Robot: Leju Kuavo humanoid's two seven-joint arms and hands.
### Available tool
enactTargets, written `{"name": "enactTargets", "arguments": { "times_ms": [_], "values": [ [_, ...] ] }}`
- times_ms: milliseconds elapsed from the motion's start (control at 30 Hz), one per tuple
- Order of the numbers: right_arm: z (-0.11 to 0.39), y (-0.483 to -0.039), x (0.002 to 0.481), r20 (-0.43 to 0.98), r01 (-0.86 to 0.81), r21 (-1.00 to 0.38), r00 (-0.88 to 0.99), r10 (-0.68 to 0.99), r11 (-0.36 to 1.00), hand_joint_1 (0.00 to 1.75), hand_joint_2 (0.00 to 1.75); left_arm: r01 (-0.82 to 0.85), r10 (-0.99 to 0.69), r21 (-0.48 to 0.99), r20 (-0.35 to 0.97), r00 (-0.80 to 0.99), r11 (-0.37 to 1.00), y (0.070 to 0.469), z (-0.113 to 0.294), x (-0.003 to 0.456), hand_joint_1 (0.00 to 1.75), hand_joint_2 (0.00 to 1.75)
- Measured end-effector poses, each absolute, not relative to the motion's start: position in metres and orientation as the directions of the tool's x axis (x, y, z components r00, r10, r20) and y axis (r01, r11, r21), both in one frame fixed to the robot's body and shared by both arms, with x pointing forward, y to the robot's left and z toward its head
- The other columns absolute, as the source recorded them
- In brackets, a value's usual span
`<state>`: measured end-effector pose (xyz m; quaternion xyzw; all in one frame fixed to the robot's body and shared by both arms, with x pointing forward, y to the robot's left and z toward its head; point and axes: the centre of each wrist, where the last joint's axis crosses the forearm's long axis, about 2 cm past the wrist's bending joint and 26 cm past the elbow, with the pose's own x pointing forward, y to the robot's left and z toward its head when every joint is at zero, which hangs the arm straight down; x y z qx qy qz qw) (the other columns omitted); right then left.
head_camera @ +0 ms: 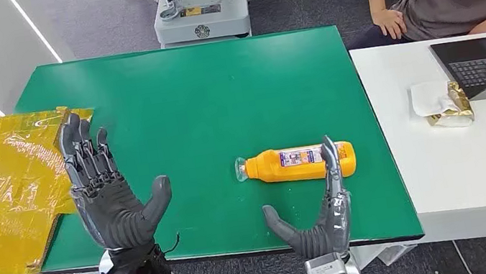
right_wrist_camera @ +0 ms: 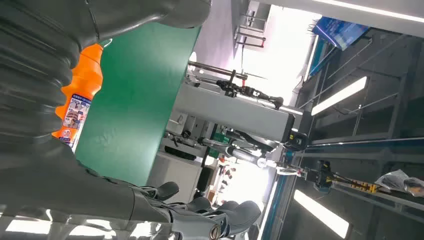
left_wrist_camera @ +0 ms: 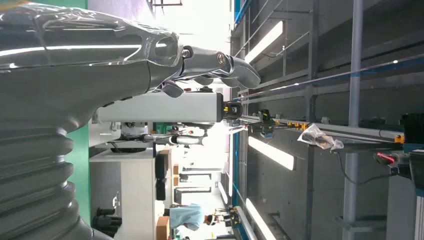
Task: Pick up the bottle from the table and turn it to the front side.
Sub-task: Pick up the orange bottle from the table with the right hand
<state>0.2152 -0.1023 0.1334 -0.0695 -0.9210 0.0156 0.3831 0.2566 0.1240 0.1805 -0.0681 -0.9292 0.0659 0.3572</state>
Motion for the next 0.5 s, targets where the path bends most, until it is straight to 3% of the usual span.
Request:
{"name": "enactTargets", "arguments": {
  "times_ms": [167,500],
  "values": [
    [0.136,-0.104,0.218,0.64,0.136,-0.171,-0.738,0.215,0.976,0.0,1.75,0.092,0.182,-0.17,0.654,-0.734,0.981,0.124,0.181,0.257,0.0,1.75],
    [0.151,-0.121,0.266,0.437,0.198,-0.599,-0.732,0.523,0.776,0.0,1.75,0.132,0.21,-0.167,0.65,-0.731,0.977,0.123,0.181,0.257,0.0,1.75]
  ]
}}
